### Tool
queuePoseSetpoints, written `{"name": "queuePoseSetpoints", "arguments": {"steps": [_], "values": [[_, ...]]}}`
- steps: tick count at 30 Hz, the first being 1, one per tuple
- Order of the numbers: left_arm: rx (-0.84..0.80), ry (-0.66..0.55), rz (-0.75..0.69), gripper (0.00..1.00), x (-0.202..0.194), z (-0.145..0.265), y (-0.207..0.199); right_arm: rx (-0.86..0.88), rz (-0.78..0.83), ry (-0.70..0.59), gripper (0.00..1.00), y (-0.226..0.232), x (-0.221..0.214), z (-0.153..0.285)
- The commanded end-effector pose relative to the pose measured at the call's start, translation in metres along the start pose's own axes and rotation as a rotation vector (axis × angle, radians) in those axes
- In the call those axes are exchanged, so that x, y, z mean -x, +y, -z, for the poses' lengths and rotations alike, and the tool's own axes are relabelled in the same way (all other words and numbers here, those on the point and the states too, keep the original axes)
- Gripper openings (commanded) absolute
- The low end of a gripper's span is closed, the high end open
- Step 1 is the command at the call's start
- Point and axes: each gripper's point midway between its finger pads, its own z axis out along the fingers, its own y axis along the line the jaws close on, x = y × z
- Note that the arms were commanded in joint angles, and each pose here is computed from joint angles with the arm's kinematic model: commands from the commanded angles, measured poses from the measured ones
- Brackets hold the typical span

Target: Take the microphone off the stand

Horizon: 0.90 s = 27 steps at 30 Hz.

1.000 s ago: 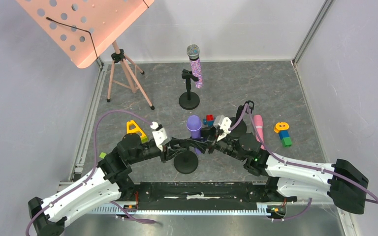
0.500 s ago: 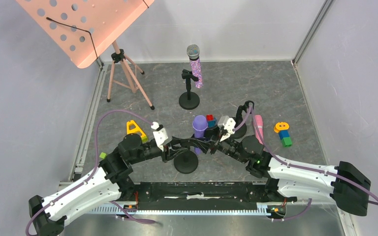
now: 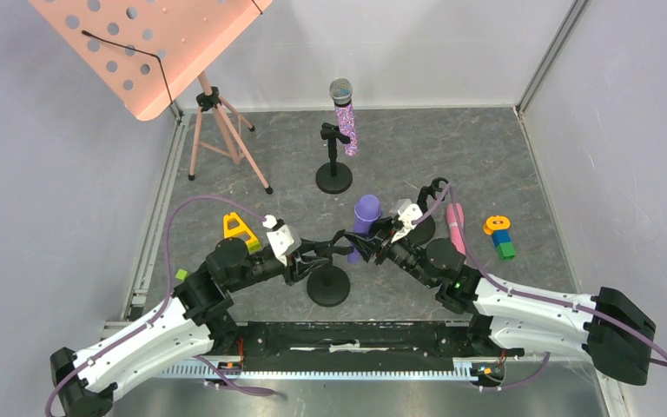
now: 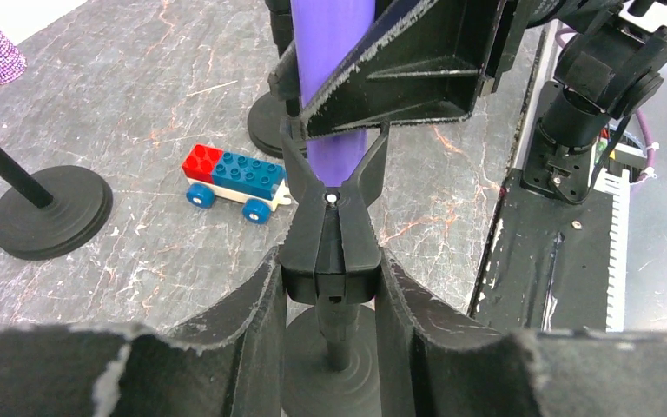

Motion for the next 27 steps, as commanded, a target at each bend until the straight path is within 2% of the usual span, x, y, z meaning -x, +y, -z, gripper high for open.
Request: {"name": "queuePoseSetpoints", "arguments": {"steps": [1, 5, 8, 9, 10, 13, 15, 17, 18, 19, 21, 27], "values": [[0.053, -0.026, -0.004, 0.02, 0.005, -0.001, 0.010, -0.036, 0.009, 0.014, 0.40, -0.007, -0.004, 0.001], [0.051, -0.017, 0.002, 0.03, 0.002, -0.001, 0.010, -0.019, 0.008, 0.031, 0.40, -0.003, -0.007, -0.002], [0.043, -0.012, 0.005, 0.11, 0.000, -0.002, 0.008, 0.008, 0.009, 0.040, 0.40, 0.002, -0.009, -0.003], [0.042, -0.011, 0.005, 0.19, 0.000, -0.002, 0.008, 0.013, 0.010, 0.044, 0.40, 0.003, -0.009, -0.004], [0.039, -0.010, 0.005, 0.31, 0.000, -0.002, 0.008, 0.016, 0.010, 0.045, 0.40, 0.003, -0.009, -0.005], [0.020, -0.006, 0.006, 0.37, 0.000, -0.003, 0.005, 0.022, 0.009, 0.055, 0.40, 0.005, -0.011, -0.006], [0.017, -0.003, 0.039, 0.56, -0.001, -0.004, 0.003, 0.020, 0.009, 0.055, 0.40, 0.004, -0.011, -0.006], [0.000, 0.003, 0.042, 0.50, -0.002, -0.005, 0.000, 0.015, 0.007, 0.054, 0.40, 0.004, -0.010, -0.005], [0.003, 0.007, 0.048, 0.51, -0.003, -0.006, 0.001, 0.013, 0.008, 0.055, 0.40, 0.003, -0.010, -0.005], [0.007, 0.005, 0.051, 0.57, -0.002, -0.006, 0.001, 0.013, 0.009, 0.054, 0.40, 0.003, -0.009, -0.004], [0.011, 0.004, 0.054, 0.75, -0.002, -0.007, 0.002, 0.012, 0.013, 0.064, 0.41, 0.003, -0.011, -0.003], [0.049, -0.037, 0.064, 0.99, 0.012, -0.001, 0.007, -0.044, 0.067, 0.159, 0.42, -0.008, -0.018, 0.001]]}}
